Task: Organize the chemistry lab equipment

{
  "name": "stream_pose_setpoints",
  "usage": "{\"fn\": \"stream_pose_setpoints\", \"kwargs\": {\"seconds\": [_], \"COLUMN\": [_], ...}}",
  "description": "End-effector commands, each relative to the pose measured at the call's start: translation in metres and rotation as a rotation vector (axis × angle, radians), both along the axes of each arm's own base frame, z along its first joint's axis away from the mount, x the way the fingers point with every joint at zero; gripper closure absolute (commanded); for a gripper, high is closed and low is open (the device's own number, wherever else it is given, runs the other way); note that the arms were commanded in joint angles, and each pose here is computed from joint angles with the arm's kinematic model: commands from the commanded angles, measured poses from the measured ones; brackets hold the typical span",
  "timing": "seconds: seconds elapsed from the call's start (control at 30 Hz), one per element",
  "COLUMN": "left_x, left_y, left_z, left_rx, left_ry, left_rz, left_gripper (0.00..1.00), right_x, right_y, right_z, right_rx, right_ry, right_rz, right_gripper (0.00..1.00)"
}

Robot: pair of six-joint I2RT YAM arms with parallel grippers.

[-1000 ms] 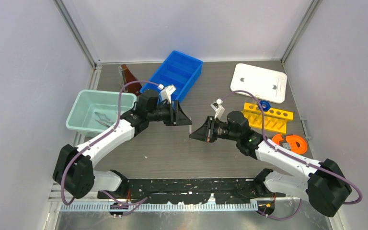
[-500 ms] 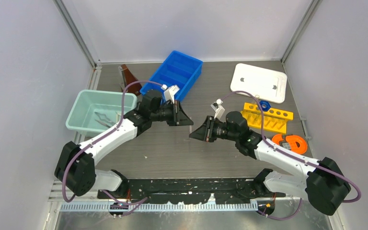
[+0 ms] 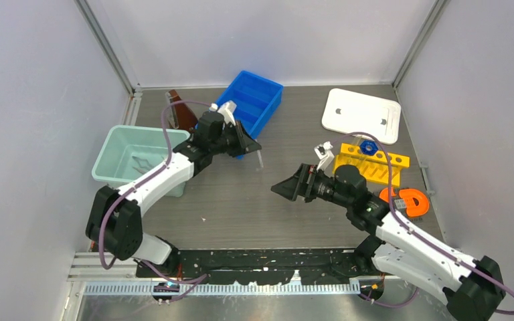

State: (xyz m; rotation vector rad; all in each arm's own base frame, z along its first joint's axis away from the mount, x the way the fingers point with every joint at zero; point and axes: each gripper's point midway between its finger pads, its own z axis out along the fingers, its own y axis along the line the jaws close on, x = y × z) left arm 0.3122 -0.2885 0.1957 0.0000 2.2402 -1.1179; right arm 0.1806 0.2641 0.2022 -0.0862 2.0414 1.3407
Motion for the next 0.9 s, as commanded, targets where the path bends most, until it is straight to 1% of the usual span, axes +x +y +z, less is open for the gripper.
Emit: {"fn": "stream_pose_setpoints", "kwargs": {"seconds": [0.0,0.1,0.2,0.47,0.57,0.67,0.73,0.87], "left_x": [0.074,0.113,0.151,0.231,0.259,0.284,0.296,0.311], "left_y": [0.019,0.031,0.039,0.05,0.048,0.045,0.046,0.051], "left_z": [0.044,0.047,0.056,0.044,0.043,0.031,0.028,0.013], "left_rx": [-0.028,-0.016,-0.031,-0.072,-0.093,-0.093,-0.105,-0.083], "left_ry": [-0.175,-0.215,-0.255,-0.33,-0.368,-0.374,-0.388,-0.397], "left_rz": [0.239,0.366,0.474,0.685,0.703,0.708,0.725,0.757], "left_gripper": [0.99,1.0,1.0,1.0,1.0,1.0,1.0,1.0], "right_x": [-0.003,-0.008,-0.011,-0.018,-0.018,-0.017,-0.017,-0.016], "right_y": [-0.018,-0.025,-0.029,-0.035,-0.039,-0.045,-0.05,-0.056], "right_z": [0.01,0.011,0.018,0.028,0.021,0.012,0.009,0.014], "right_rx": [-0.004,-0.011,-0.006,-0.008,-0.048,-0.106,-0.13,-0.142], "right_ry": [-0.056,-0.059,-0.078,-0.1,-0.093,-0.09,-0.088,-0.115], "right_rz": [-0.063,-0.077,-0.077,-0.07,-0.078,-0.094,-0.107,-0.131], "right_gripper": [0.01,0.0,0.0,0.0,0.0,0.0,0.0,0.0]}}
